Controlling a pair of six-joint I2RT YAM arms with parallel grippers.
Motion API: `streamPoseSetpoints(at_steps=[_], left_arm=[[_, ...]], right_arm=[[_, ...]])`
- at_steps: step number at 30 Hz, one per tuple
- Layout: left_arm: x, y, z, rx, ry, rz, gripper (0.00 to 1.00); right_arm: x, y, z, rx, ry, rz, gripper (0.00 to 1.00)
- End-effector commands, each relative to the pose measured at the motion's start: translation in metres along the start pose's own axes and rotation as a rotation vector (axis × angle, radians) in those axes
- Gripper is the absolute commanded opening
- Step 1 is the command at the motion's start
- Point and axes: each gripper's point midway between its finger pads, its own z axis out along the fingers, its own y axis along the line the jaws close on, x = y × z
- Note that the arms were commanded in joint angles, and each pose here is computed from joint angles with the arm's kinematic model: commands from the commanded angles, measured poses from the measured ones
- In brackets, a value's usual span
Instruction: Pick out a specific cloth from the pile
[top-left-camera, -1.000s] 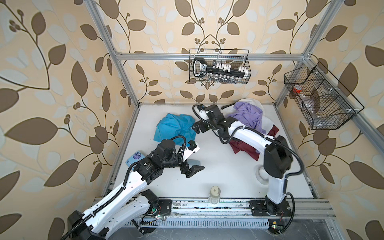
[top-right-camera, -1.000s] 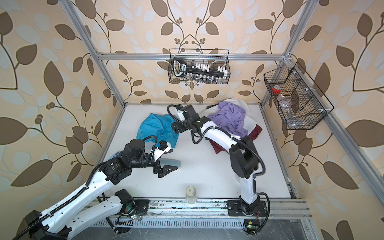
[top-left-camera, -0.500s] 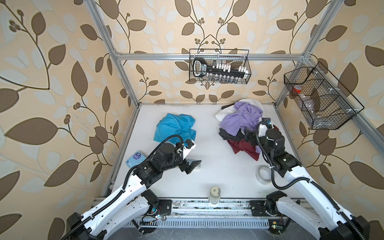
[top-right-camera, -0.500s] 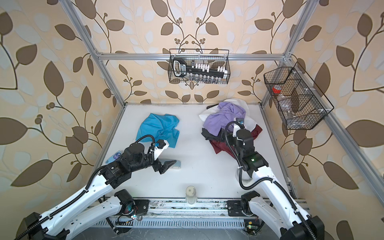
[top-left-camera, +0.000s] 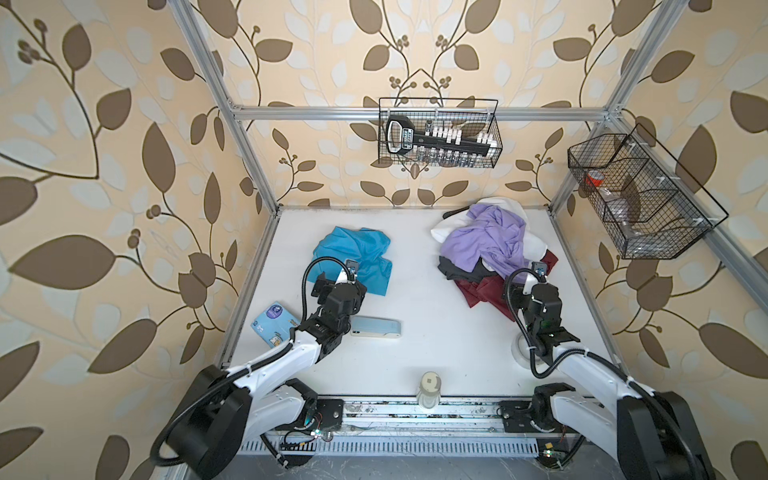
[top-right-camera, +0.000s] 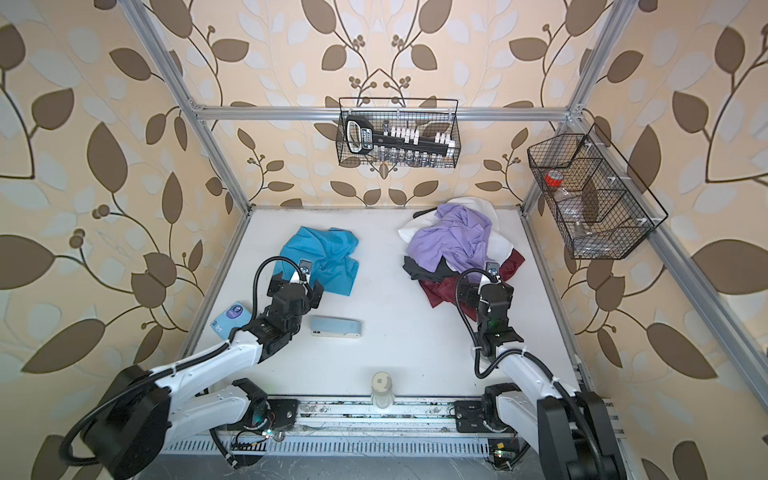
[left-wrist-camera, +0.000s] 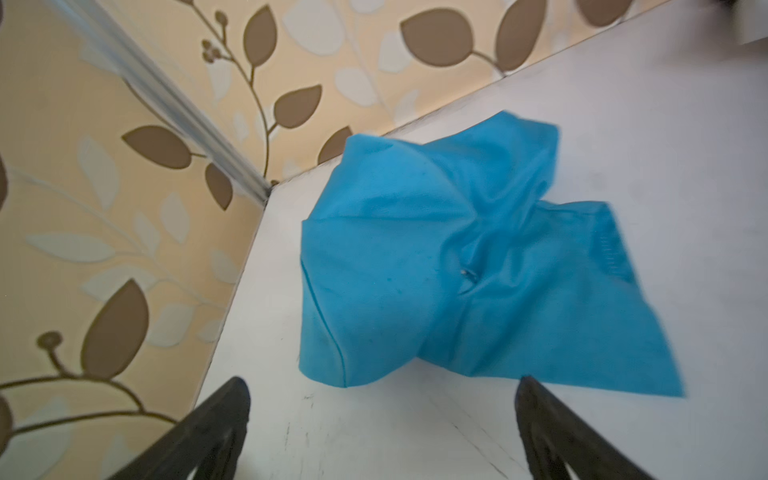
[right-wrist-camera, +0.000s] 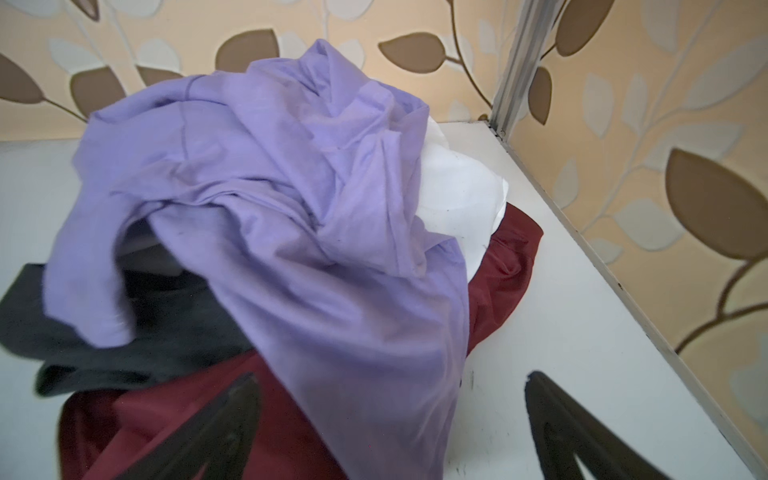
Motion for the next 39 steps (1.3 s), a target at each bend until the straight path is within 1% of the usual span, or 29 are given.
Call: streamPoseSetpoints(at_steps=[1,3,4,6,8,11,17,19,20,22,23,24,27,28,29,30,31,32,33,39], left_arm=[[0.0,0.034,0.023,-0.179,-0.025,-0.143,0.99],[0.013,0.033,0.035,-0.187,-0.019,-0.156,0.99],[0.016,0.029,0.04,-0.17,-0.018,-0.155,0.99],[0.017,0.019,0.046,-0.123,-0.004,-0.113,0.99],[0.018,0.015,0.048,-0.09,0.005,-0.099,0.99],[0.019,0.013,0.045,-0.063,-0.007,-0.104,0.99],[0.019,0.016,0.034,-0.019,-0.054,-0.154,0.99],[0.019,0.017,0.032,-0.004,-0.061,-0.175,0.99],[0.017,0.015,0.031,0.023,-0.072,-0.208,0.99],[0.013,0.005,0.025,0.139,-0.157,-0.266,0.99],[0.015,0.006,0.026,0.141,-0.167,-0.278,0.99],[0.02,0.011,0.031,0.116,-0.155,-0.3,0.99],[0.024,0.005,0.042,0.158,-0.145,-0.301,0.99],[0.028,0.006,0.046,0.169,-0.121,-0.32,0.99],[0.039,0.004,0.056,0.179,-0.074,-0.335,0.99],[0.039,0.005,0.063,0.173,-0.051,-0.334,0.99],[0.041,0.004,0.068,0.196,-0.015,-0.342,0.99],[0.045,0.008,0.072,0.209,0.025,-0.374,0.99],[0.048,0.013,0.077,0.186,0.047,-0.396,0.99],[0.048,0.014,0.077,0.189,0.049,-0.404,0.99]], right_arm=[[-0.019,0.0,0.011,0.003,-0.114,0.064,0.99],[-0.015,0.0,0.017,0.007,-0.121,0.067,0.99],[-0.014,-0.001,0.018,0.009,-0.131,0.074,0.99],[-0.014,0.0,0.02,-0.001,-0.143,0.074,0.99],[-0.018,0.001,0.018,-0.015,-0.173,0.061,0.99],[-0.016,-0.004,0.015,-0.018,-0.216,0.076,0.99],[-0.003,-0.009,0.024,0.0,-0.216,0.098,0.99],[-0.001,-0.006,0.027,-0.013,-0.189,0.092,0.99],[-0.001,-0.006,0.028,-0.015,-0.19,0.09,0.99],[-0.001,-0.005,0.029,-0.021,-0.184,0.09,0.99],[0.0,-0.006,0.029,-0.022,-0.182,0.089,0.99],[-0.001,-0.006,0.029,-0.023,-0.182,0.089,0.99],[-0.001,-0.005,0.03,-0.024,-0.183,0.09,0.99],[-0.001,-0.005,0.03,-0.024,-0.183,0.09,0.99],[-0.001,-0.005,0.03,-0.024,-0.182,0.091,0.99],[-0.001,-0.005,0.03,-0.022,-0.181,0.091,0.99],[0.0,-0.005,0.03,-0.022,-0.179,0.09,1.0],[-0.001,-0.006,0.03,-0.021,-0.179,0.092,0.99],[-0.001,-0.006,0.03,-0.02,-0.18,0.092,1.0],[-0.001,-0.006,0.03,-0.021,-0.182,0.093,1.0]])
